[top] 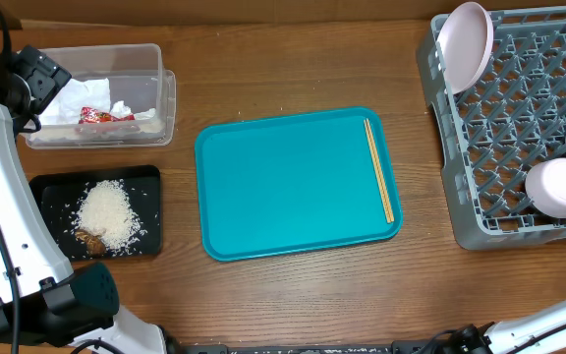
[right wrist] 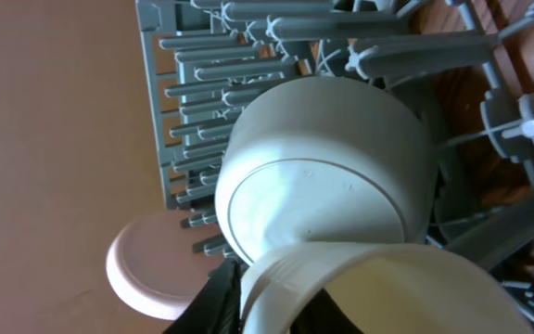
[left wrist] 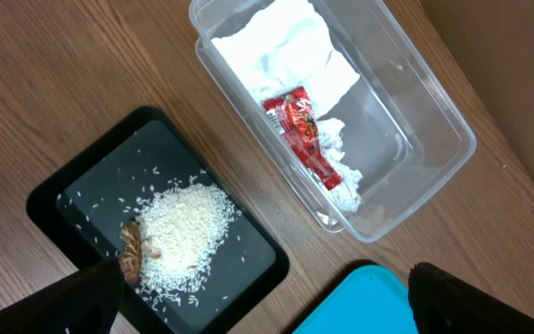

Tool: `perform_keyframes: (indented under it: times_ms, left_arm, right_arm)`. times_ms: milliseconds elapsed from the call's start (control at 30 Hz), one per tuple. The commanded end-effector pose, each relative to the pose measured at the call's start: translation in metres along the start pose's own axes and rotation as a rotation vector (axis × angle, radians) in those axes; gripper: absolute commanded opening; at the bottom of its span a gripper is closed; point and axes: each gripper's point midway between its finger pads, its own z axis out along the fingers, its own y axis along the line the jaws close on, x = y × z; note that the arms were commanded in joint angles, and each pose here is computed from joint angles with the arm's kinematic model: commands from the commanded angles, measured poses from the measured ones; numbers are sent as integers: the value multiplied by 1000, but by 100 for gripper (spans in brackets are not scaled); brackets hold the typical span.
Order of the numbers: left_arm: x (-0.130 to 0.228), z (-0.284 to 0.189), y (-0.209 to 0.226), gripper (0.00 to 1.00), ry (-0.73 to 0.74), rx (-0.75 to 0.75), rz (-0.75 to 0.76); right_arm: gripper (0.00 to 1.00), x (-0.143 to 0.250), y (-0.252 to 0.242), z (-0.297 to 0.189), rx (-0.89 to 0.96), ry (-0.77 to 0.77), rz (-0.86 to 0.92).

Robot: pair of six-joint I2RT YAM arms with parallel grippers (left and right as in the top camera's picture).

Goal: Sort waste into correct bins and load items into the dishwasher
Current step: 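Carry the white cup right and set it into the dish rack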

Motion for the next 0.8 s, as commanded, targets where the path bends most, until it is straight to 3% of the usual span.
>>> perform_keyframes:
  times_ms: [0, 233, 533, 767]
  left_arm:
    - [0, 4, -1, 100, -1, -11, 25]
    - [0, 4, -1, 100, -1, -11, 25]
    - [0, 4, -1, 100, -1, -11, 25]
    - [0, 4, -2, 100, -1, -10, 27]
  right_arm:
    - [16, 1, -22, 15, 18, 18, 24]
    - [17, 4, 29, 8, -262, 91, 1]
    - [17, 10, 22, 39, -117, 67, -37]
    - [17, 41, 56, 89, -125, 129, -198]
